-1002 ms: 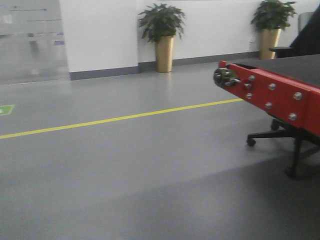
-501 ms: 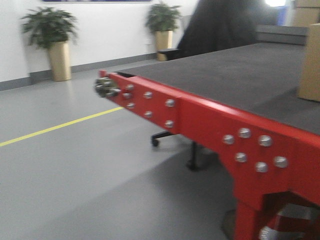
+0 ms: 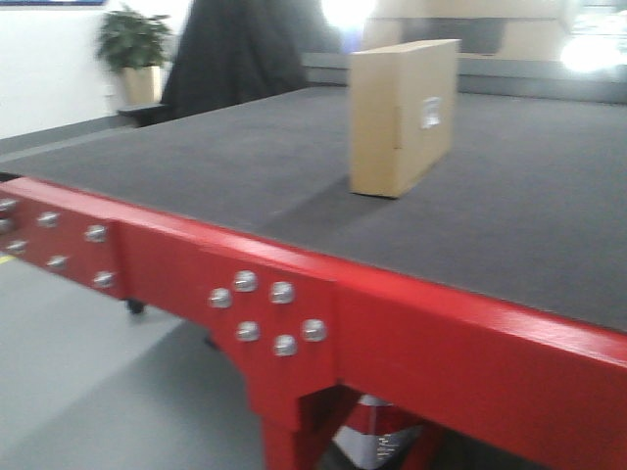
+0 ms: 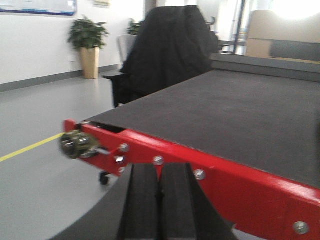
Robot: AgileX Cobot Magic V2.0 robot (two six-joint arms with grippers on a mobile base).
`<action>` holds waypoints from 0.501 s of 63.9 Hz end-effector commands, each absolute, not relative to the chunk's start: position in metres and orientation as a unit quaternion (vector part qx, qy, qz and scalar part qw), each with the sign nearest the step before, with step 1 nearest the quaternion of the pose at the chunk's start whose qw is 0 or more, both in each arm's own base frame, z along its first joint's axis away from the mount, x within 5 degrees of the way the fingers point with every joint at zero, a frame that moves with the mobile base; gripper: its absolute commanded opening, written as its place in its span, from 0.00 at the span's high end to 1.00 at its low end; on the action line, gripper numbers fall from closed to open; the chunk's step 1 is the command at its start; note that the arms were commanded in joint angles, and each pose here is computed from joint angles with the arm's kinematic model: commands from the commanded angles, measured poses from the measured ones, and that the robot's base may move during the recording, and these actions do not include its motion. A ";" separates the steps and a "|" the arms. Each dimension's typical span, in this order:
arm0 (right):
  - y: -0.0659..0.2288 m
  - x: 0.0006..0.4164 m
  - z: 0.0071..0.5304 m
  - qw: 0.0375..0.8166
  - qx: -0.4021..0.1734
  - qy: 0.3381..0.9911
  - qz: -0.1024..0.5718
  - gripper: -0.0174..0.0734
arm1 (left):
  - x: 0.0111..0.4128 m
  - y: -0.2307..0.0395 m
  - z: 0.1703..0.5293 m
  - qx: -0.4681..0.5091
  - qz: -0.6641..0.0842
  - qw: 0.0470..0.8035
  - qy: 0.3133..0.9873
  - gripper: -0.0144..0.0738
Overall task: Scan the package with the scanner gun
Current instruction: 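Turn the base to face the belt with the box and scanner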
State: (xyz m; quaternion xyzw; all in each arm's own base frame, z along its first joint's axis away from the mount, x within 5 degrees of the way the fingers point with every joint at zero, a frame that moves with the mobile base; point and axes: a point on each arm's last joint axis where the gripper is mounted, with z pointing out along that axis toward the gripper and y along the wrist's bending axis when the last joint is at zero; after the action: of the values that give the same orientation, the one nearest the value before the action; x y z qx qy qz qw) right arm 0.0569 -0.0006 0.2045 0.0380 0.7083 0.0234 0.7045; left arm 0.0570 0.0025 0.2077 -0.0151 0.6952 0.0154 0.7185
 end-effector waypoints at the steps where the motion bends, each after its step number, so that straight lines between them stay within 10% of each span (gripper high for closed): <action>1: -0.001 0.056 0.207 0.712 0.037 0.701 0.019 0.97 | 0.056 0.002 0.211 -0.016 0.011 0.727 0.686 0.96; 32: -0.001 0.056 0.207 0.712 0.037 0.701 0.019 0.97 | 0.056 0.002 0.211 -0.016 0.011 0.727 0.686 0.96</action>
State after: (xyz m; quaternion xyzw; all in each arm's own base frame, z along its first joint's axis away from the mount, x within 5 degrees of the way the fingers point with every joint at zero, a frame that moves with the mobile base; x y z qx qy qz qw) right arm 0.0569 -0.0006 0.2045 0.0380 0.7083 0.0234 0.7045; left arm 0.0570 0.0025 0.2077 -0.0151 0.6952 0.0154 0.7185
